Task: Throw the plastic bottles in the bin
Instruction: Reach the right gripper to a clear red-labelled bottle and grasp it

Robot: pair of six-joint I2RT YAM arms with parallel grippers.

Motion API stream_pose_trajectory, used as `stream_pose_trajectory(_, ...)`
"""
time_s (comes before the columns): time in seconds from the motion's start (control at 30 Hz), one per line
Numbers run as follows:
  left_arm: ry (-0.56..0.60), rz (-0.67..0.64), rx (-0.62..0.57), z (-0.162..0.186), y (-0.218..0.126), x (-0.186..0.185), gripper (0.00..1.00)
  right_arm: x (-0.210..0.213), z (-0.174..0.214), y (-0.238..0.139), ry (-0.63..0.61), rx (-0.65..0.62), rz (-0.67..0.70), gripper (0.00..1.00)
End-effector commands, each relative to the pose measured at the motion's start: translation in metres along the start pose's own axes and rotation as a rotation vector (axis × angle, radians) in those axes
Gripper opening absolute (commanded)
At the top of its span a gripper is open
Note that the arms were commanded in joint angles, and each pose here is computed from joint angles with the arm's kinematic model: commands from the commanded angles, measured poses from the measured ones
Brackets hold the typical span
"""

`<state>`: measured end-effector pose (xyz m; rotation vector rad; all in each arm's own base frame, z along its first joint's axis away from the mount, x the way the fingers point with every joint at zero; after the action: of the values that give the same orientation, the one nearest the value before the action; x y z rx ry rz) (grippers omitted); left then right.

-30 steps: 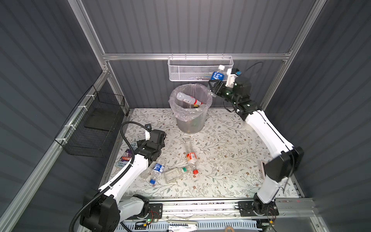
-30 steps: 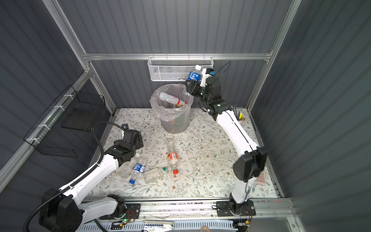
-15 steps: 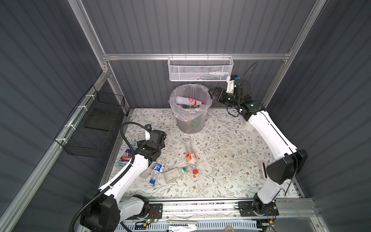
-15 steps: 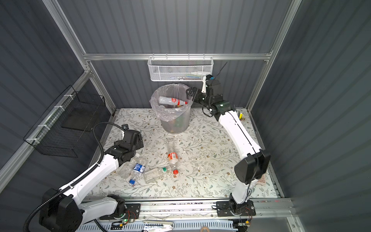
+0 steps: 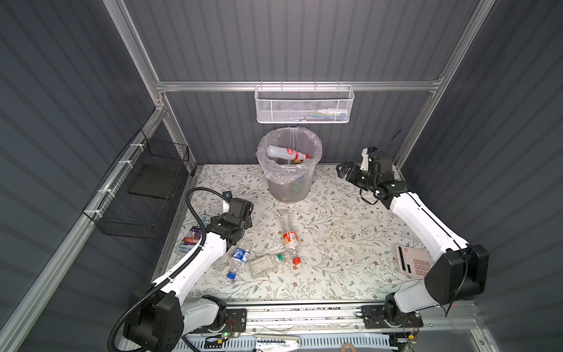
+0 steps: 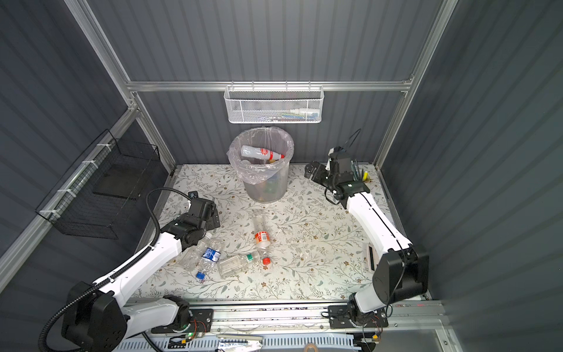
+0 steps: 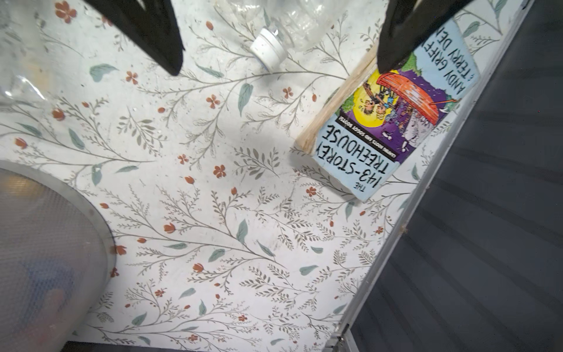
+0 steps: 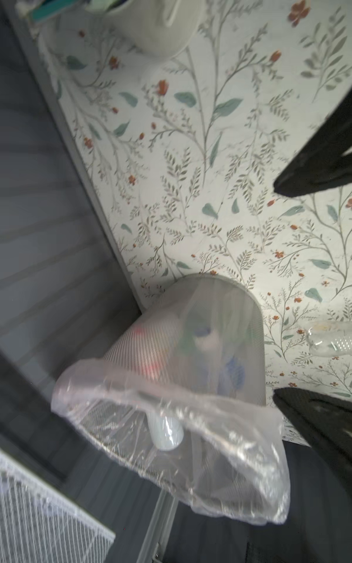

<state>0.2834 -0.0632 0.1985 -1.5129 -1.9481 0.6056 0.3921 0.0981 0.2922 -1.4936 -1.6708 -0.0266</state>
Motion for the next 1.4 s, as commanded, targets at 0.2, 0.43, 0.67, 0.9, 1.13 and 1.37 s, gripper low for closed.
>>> stream_pose_trajectory(0.2, 0.168, 0.24, 0.1, 0.026, -0.01, -0.046, 0.99, -0.064, 0.035, -0.023, 0.133, -0.02, 0.079, 0.99)
stream_pose_trajectory(0.43, 0.258, 0.283, 0.186, 0.045, -0.006, -0.082, 0.99, -0.064, 0.083, -0.007, 0.187, 0.143, -0.004, 0.97)
stream_pose_trajectory(0.67, 0.18, 0.192, 0.152, 0.045, -0.005, -0.069, 0.99, -0.001, 0.15, 0.021, -0.007, 0.407, -0.054, 0.95)
stream_pose_trajectory(0.9, 0.144, 0.065, 0.11, 0.037, -0.009, -0.046, 0.99, 0.038, 0.215, 0.042, -0.135, 0.621, -0.034, 0.92)
stream_pose_trajectory(1.13, 0.028, 0.018, 0.103, 0.03, -0.006, -0.016, 0.99, 0.043, 0.252, 0.053, -0.25, 0.735, 0.047, 0.9)
stream_pose_trajectory(1.37, -0.024, 0.027, 0.077, 0.026, -0.008, -0.002, 0.99, 0.054, 0.272, 0.06, -0.305, 0.8, 0.06, 0.88)
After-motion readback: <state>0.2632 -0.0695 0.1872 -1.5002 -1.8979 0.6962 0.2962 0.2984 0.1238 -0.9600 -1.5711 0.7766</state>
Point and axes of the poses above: each gripper's point midway between its finger pads, its own y axis out along the fingers, its own x axis along the line the jaws close on, z = x × y, the point moved 6 cm from there along -y, back along the fingers, and after that the axes turned 6 degrees about y, right-handed, at the moved point
